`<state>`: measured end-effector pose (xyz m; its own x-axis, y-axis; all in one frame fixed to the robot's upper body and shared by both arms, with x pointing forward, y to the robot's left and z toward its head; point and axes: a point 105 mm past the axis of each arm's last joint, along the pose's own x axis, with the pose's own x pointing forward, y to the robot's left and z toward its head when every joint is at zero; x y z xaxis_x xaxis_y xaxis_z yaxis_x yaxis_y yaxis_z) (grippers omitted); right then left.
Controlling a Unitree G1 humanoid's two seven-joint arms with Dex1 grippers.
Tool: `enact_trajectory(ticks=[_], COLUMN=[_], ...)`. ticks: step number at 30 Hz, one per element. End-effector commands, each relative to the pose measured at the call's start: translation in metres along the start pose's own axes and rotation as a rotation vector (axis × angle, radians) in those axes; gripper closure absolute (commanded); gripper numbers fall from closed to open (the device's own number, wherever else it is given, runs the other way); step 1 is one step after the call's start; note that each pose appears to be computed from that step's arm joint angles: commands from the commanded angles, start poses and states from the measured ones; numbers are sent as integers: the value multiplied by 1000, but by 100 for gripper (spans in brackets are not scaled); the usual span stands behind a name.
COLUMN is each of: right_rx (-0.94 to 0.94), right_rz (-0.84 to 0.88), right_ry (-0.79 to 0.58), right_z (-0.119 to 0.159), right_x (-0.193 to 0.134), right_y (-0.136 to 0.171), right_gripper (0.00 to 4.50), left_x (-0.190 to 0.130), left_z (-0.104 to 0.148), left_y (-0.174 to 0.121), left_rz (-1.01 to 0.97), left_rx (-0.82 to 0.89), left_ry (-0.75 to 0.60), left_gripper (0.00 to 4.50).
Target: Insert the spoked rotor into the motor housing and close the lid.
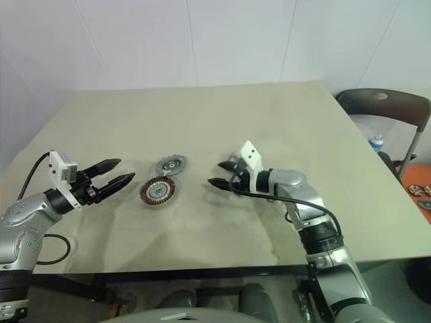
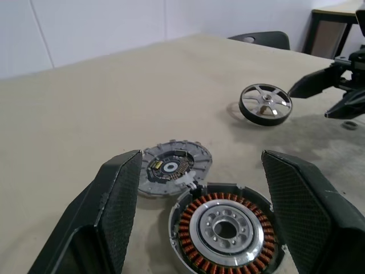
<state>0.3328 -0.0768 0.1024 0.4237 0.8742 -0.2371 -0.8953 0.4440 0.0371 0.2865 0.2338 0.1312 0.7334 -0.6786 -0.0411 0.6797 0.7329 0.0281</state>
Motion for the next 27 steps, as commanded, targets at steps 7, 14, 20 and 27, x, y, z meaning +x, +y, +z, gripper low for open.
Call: enact_trajectory(ticks=[7, 14, 20, 27], right_rx=[-39, -46, -49, -51], right_rz=[-20, -30, -34, -37], right_ry=[-61, -61, -61, -58], right_z=[19, 20, 21, 21], right_x=[-4, -5, -6, -6], right_y=[-7, -10, -11, -11], right_gripper=[121, 121, 121, 121], left_x=[2, 4, 3, 2], left_z=[11, 12, 9, -11], left_y=[-3, -2, -3, -13], left_rz=[-17, -25, -35, -78], left_rx=[31, 35, 30, 26], left_ry=[-28, -28, -23, 46], left_gripper=[95, 95, 95, 95])
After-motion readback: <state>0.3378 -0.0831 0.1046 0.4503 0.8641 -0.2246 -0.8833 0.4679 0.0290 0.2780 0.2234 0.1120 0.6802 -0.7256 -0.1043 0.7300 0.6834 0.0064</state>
